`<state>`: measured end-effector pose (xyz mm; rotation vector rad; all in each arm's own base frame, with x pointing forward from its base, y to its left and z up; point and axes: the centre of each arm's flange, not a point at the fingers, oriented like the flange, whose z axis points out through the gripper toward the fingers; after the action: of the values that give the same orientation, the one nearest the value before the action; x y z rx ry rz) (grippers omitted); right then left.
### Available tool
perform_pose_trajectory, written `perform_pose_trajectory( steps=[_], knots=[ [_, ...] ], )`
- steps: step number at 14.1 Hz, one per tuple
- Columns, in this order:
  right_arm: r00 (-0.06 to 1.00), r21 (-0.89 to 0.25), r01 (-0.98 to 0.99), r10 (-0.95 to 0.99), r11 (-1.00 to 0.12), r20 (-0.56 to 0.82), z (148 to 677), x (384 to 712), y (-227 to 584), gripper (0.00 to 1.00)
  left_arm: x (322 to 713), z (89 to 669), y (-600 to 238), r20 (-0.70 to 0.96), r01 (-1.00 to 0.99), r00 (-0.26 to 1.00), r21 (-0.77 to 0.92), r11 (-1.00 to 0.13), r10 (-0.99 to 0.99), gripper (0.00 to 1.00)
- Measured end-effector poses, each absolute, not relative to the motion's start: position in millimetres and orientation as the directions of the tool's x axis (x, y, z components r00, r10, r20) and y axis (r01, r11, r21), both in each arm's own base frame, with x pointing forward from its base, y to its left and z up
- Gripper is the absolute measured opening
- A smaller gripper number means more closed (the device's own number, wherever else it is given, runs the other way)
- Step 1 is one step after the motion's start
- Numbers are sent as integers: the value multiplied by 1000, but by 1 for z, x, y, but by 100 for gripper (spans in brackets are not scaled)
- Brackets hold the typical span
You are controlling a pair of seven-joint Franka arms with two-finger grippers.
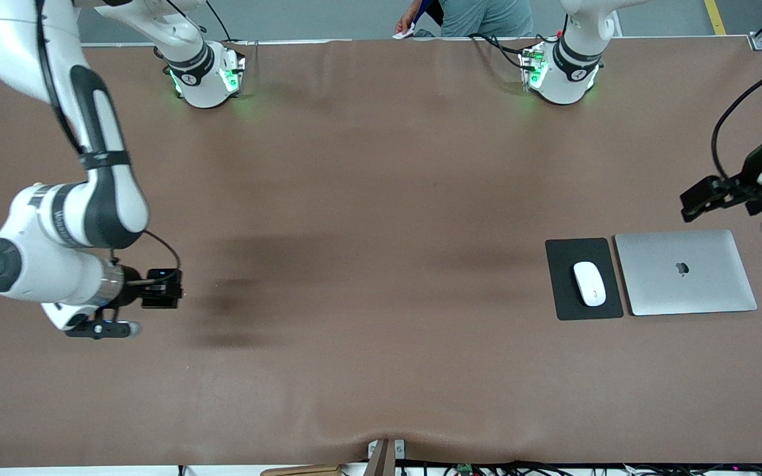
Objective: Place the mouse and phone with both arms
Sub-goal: 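Carry the phone toward the plush toy while the left gripper withdraws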
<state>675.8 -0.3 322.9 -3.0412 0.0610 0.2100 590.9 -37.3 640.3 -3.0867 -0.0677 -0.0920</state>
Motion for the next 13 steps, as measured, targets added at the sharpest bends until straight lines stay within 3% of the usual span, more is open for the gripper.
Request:
perform_pose_trajectory(
  steps=[5, 13],
  knots=[
    [985, -12, -76, -73, -997, -156, 263, 647, -72, 80, 567, 672, -23, 77, -21, 997, -43, -999, -24, 100],
    [966, -7, -83, -79, -996, -246, 189, 602, -144, 80, 529, 665, -46, 20, -50, 999, -28, -998, -50, 100]
  ],
)
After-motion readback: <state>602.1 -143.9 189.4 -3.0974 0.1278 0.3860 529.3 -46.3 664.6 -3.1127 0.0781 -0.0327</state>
